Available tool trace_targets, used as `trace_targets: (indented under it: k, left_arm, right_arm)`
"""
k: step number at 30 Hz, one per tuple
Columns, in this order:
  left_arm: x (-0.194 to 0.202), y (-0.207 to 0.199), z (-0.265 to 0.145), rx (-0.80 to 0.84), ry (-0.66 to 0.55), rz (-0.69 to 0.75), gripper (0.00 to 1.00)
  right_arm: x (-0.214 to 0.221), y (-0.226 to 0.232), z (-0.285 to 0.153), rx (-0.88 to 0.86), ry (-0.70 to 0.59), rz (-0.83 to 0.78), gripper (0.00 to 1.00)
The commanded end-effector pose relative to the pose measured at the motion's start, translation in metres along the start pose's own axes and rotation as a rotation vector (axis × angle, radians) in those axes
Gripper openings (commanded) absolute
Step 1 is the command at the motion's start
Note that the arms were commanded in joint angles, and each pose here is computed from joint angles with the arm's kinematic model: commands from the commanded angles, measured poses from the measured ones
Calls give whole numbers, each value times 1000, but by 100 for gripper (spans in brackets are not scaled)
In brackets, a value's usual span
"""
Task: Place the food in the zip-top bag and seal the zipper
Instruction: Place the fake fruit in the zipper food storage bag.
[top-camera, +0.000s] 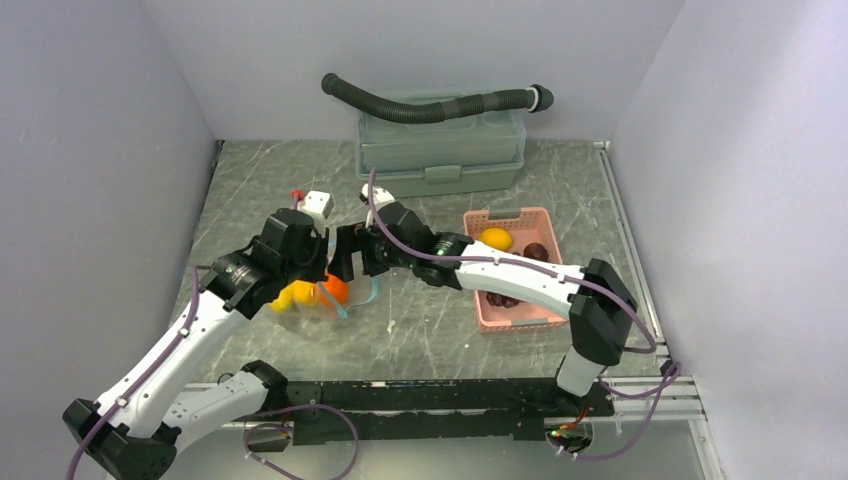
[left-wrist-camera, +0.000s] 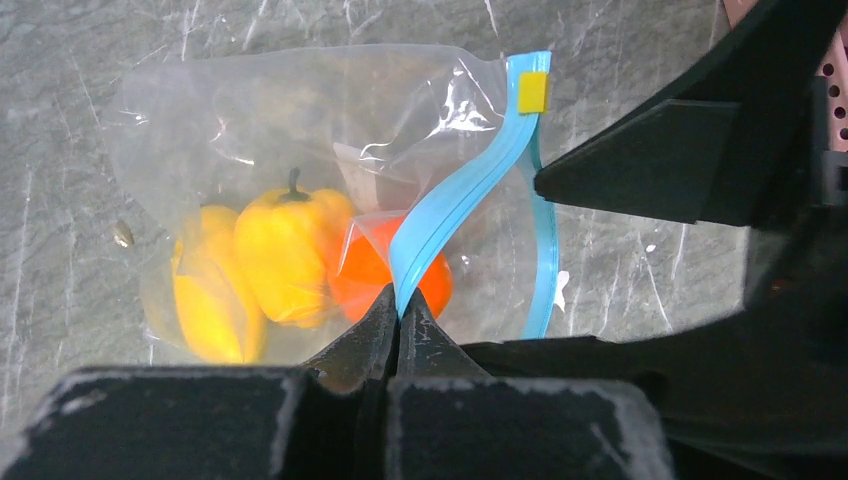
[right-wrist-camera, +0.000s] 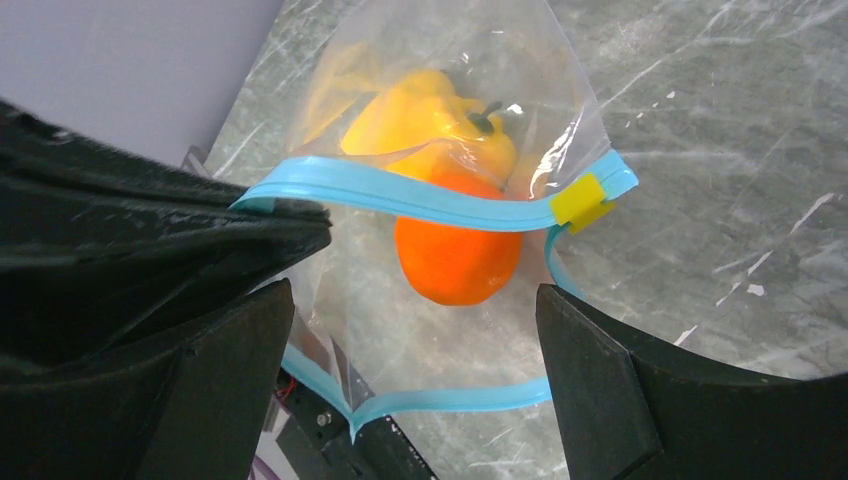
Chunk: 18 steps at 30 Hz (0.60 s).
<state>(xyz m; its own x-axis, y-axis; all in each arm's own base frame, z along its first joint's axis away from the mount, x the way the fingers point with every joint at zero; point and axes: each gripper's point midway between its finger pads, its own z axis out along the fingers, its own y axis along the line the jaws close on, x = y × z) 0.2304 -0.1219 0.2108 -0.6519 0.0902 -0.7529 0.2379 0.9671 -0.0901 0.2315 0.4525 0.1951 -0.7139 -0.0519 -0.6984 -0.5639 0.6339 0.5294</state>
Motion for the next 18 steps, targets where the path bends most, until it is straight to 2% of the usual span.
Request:
trace_targets:
  k: [1,9,18]
  left_arm:
    - [-5,-2,0,9,-23,-1,0]
    - [-5,-2,0,8,-22,-2,0]
    - [-4,-2,0,9,-18,-2,0]
  right_arm:
    - [-29,22,-29,-58,-105,7,94]
    - [-17,9,-46,-13,-102,28,88]
    - [12,-17,-43,53,-64,86,83]
